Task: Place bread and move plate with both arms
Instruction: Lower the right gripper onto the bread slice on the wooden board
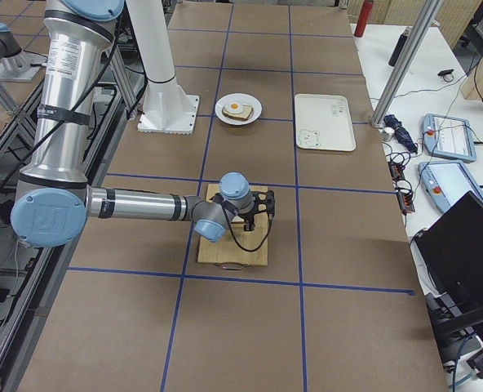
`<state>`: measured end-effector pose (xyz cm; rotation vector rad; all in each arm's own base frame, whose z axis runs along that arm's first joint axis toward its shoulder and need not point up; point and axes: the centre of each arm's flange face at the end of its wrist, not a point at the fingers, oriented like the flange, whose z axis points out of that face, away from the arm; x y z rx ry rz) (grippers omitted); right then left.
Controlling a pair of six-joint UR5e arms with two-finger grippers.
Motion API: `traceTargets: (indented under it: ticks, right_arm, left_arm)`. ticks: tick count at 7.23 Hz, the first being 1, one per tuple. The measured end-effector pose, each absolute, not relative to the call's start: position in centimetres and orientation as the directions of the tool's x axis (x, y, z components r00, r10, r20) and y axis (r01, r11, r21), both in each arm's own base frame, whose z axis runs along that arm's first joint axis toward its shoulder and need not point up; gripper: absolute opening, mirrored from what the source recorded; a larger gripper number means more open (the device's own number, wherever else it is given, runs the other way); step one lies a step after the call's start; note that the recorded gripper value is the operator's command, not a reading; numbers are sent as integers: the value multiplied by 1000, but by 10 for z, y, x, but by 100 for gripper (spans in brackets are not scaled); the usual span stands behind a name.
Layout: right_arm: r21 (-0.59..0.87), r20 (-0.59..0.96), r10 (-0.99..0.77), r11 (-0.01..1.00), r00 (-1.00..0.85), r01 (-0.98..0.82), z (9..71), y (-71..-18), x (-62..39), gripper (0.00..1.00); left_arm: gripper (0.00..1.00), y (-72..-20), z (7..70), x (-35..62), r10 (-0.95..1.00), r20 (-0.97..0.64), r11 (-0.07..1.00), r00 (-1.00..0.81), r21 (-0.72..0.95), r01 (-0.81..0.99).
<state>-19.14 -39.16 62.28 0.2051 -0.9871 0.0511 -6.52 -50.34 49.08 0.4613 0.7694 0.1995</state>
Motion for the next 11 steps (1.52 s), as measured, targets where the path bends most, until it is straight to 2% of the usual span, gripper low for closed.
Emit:
traceTargets:
  ticks: [1, 4, 11]
  right_arm:
    - [150, 833, -54, 980, 551, -130, 622, -391, -194, 34]
    - [165, 828, -77, 980, 555, -110, 621, -387, -203, 0]
    - [165, 864, -103, 983, 493, -83, 606, -388, -173, 0]
  left_arm:
    - [98, -503, 491, -65, 338, -623, 883, 706, 470, -7]
    - [98, -504, 492, -65, 336, -624, 883, 706, 469, -7]
    - [98, -504, 493, -64, 333, -626, 886, 705, 465, -6]
